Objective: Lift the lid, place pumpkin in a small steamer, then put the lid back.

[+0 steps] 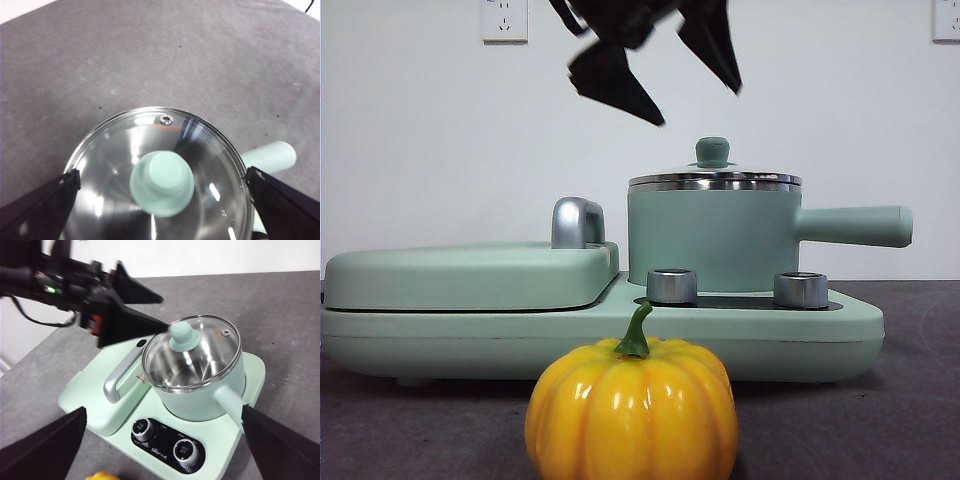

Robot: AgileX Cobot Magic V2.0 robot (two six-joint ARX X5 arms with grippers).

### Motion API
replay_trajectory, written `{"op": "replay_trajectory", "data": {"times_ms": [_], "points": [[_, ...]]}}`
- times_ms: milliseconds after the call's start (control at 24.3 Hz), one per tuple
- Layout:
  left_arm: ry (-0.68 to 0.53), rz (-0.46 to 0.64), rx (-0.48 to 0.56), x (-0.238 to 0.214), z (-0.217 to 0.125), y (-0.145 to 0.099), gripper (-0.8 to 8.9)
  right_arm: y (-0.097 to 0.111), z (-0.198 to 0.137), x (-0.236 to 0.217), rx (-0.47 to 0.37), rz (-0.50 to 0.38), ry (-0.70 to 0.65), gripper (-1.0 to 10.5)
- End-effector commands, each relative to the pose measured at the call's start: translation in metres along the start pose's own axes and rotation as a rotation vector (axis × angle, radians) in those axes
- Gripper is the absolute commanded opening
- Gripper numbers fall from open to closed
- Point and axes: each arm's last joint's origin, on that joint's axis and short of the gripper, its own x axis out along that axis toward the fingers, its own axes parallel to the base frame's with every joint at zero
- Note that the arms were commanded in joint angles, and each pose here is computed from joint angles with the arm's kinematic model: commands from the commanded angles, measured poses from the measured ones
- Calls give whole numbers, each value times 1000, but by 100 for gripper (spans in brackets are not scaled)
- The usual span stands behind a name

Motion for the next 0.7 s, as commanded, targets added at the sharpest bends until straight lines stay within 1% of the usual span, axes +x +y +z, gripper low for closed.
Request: {"op": "replay_trajectory", "data": {"times_ms": [41,329,412,494,576,618,700], "points": [[-24,-11,18,14,4,-6,517,2,4,-1,-3,5,-13,492],[38,-29,36,43,-10,-11,484,2,4,-1,-1,5,-13,492],[33,-15,57,43,-10,-12,402,2,4,-1,0,5,-13,492],[13,-13,73,43,-8,-14,370,2,4,-1,0,5,-13,492],[13,-13,72,43,-8,-14,368,2,4,-1,0,5,-13,492],[16,-15,73,44,-8,-15,344,2,4,-1,0,5,-13,492],[18,-18,76,44,-8,-17,242,2,4,-1,0,5,-13,492]]}}
